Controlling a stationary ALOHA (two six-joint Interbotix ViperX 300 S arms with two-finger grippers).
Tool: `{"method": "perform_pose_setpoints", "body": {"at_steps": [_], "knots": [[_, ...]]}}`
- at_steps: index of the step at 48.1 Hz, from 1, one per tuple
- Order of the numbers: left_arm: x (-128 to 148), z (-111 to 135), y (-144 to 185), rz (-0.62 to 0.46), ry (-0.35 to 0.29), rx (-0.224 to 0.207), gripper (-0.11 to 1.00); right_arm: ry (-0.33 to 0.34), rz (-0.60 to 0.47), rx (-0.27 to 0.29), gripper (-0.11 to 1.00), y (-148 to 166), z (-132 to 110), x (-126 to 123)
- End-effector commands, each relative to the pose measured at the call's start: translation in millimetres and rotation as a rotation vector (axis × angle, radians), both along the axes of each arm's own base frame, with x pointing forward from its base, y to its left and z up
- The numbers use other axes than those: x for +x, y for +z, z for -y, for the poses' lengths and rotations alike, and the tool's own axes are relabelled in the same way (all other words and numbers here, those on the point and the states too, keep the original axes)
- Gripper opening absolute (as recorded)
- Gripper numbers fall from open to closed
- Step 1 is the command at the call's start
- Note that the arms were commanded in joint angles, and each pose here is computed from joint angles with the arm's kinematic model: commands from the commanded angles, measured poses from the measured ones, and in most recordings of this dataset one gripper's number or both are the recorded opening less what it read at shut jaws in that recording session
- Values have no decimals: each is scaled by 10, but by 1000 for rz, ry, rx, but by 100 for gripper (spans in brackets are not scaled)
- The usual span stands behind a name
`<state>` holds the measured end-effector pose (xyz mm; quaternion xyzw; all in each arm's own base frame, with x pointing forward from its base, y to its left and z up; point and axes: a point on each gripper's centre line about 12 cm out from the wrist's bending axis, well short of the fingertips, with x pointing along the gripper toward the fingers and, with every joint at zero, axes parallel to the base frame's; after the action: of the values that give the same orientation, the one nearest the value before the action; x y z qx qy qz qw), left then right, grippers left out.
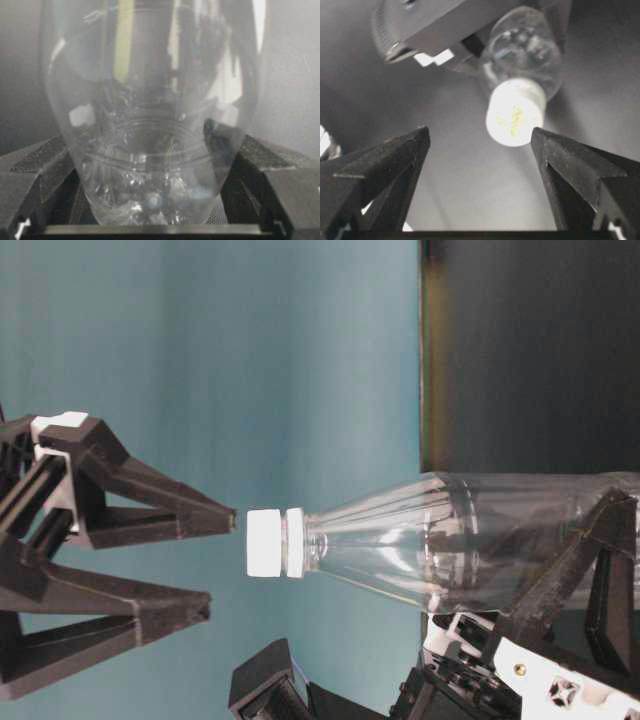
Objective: Open the bottle cap by holding the bottle with the left arm and twisting the cap with the right arm.
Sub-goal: 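Swing the right gripper over the bottle and close on the white cap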
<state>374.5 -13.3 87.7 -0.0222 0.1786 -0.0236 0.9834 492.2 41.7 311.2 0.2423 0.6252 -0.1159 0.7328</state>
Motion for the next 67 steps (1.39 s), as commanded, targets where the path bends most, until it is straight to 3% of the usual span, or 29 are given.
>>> {"method": "perform_pose_setpoints", "body": {"at_steps": [1, 24, 31, 37, 42, 49, 59, 67], "knots": [[7, 7, 28, 9, -2, -1, 82, -25, -4, -10, 78, -22, 74, 19], [-21, 7, 12, 1, -2, -1, 82, -28, -53, -14, 76, -205, 91, 14], [-16, 7, 16, 3, -3, 2, 82, -27, -48, -17, 60, -212, 95, 24], [-16, 7, 16, 3, -3, 2, 82, -15, -54, -21, 38, -225, 97, 19], [-20, -5, 12, 2, -1, 3, 82, 22, -54, -26, 37, -226, 103, 14], [-10, -10, 19, 5, 1, 3, 82, 177, -47, -51, 37, -223, 103, 0], [3, -16, 19, 7, -1, 12, 82, 567, -1, -108, 37, -215, -12, -7], [-17, -16, -7, -2, -2, 14, 82, 811, 38, -147, 37, -221, -102, -2]]}}
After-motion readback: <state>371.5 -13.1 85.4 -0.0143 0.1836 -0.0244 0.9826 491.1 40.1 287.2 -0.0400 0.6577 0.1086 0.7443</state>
